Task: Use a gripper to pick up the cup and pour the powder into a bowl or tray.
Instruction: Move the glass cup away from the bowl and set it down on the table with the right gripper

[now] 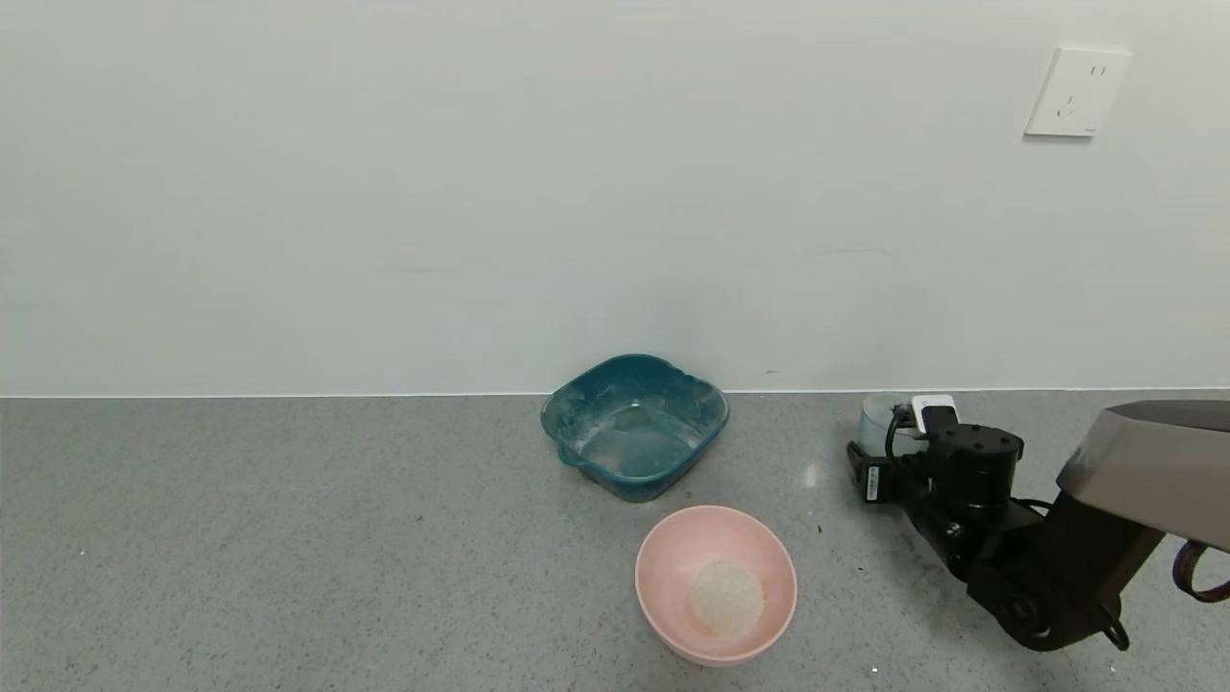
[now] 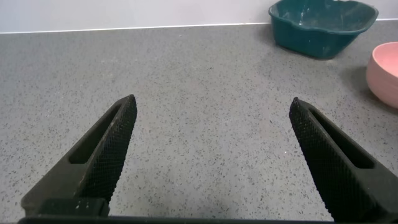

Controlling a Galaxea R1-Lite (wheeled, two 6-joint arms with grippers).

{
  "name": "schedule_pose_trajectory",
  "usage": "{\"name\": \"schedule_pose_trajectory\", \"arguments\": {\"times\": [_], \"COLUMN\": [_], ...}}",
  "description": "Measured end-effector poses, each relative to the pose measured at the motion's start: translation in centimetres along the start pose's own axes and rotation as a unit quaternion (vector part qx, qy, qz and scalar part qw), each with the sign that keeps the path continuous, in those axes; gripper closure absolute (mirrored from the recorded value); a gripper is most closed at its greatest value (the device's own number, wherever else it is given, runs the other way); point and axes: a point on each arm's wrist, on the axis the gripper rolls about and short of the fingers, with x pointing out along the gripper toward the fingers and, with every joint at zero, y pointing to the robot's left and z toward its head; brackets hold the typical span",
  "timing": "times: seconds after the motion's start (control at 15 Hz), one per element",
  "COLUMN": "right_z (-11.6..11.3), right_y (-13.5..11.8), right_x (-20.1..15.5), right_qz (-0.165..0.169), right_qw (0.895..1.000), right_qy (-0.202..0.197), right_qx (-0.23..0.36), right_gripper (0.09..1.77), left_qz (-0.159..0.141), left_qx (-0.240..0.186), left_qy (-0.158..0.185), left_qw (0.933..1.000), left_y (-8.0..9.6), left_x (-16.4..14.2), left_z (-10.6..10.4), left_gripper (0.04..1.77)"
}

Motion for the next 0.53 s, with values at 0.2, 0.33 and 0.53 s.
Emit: {"name": "schedule_pose_trajectory", "arguments": {"times": [0.2,0.33,0.53], "right_z": [-0.19,-0.35,-0.45], "right_y": [-0.05,-0.04,-0.05], "right_x": [0.11,0.15,0.13], "right_qz": [-0.001,-0.001,-0.001], "right_qw": [1.0,1.0,1.0], "right_qy": [0.002,0.004,0.005], "right_qx": [0.0,-0.001,-0.001], "right_gripper": [0.52,0.52,0.52], "left_qz": [0.0,0.0,0.0], "left_qx": [0.0,0.0,0.0], "left_qy": [0.0,0.0,0.0], "left_qw": [1.0,1.0,1.0], "left_y": [0.0,0.0,0.0], "left_x": [0.0,0.0,0.0], "left_z": [0.0,0.0,0.0], "left_gripper": [0.05,0.05,0.05]}}
